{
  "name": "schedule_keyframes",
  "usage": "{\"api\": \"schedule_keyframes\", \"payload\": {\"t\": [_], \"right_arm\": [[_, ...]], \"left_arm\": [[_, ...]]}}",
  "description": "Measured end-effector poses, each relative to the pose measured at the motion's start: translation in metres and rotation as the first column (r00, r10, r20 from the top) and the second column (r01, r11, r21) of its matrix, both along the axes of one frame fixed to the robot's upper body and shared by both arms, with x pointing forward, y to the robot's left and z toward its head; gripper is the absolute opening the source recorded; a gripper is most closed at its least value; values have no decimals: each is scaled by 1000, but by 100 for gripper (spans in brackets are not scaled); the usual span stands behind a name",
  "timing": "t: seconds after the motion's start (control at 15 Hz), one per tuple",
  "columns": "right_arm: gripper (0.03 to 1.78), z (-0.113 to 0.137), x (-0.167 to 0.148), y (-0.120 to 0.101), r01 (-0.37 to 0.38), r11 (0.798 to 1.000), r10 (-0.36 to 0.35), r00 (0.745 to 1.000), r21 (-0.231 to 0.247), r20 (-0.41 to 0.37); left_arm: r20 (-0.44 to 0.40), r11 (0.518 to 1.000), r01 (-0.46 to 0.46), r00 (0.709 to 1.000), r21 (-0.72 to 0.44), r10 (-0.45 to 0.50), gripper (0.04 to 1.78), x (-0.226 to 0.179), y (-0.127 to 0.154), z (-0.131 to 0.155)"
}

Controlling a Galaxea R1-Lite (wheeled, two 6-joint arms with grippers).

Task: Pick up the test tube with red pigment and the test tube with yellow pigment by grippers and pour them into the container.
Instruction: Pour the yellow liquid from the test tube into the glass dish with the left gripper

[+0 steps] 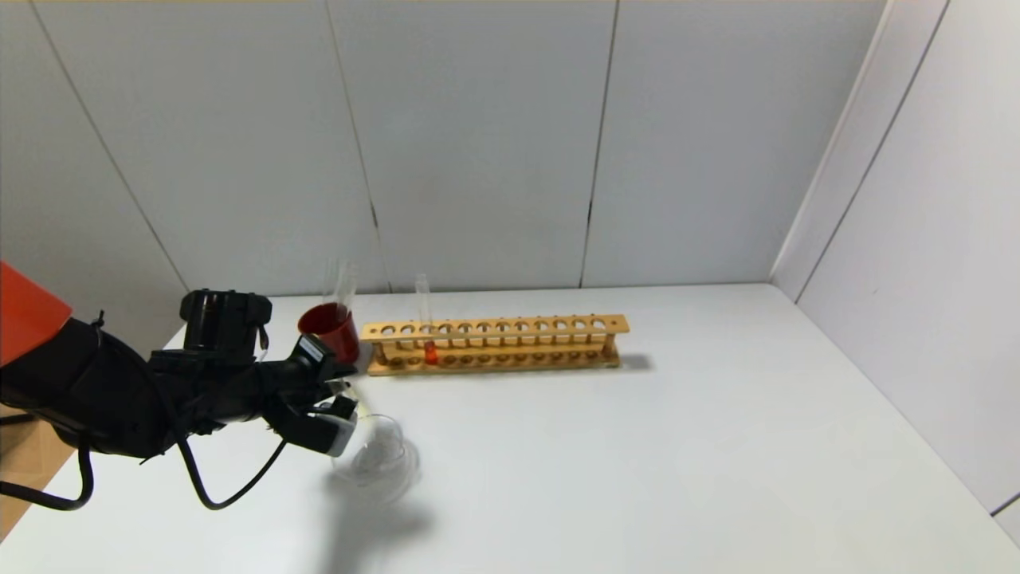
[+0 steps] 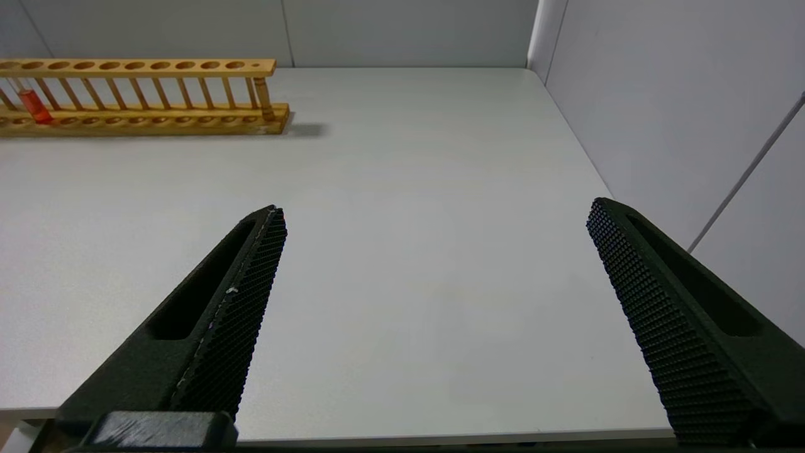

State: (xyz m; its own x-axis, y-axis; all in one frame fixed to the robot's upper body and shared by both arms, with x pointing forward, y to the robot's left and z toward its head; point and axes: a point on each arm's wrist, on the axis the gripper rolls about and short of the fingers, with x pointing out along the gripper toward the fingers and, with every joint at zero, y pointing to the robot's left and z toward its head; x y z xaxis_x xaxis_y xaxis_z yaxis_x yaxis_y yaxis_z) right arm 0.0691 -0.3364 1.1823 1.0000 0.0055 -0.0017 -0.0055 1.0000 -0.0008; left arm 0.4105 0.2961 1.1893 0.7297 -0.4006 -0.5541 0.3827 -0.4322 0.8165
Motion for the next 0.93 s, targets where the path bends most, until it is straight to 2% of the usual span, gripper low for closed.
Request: {"api": "schedule_keyframes", "payload": {"t": [0.53, 0.93], "right_arm": [[175, 0, 0, 0, 0, 1000, 0, 1000, 0, 0], [175, 0, 0, 0, 0, 1000, 0, 1000, 0, 0]], "left_arm": [[-17, 1000, 20, 1000, 24, -20, 33, -9, 1, -6], [16, 998, 44, 999, 55, -45, 33, -9, 0, -5]]}}
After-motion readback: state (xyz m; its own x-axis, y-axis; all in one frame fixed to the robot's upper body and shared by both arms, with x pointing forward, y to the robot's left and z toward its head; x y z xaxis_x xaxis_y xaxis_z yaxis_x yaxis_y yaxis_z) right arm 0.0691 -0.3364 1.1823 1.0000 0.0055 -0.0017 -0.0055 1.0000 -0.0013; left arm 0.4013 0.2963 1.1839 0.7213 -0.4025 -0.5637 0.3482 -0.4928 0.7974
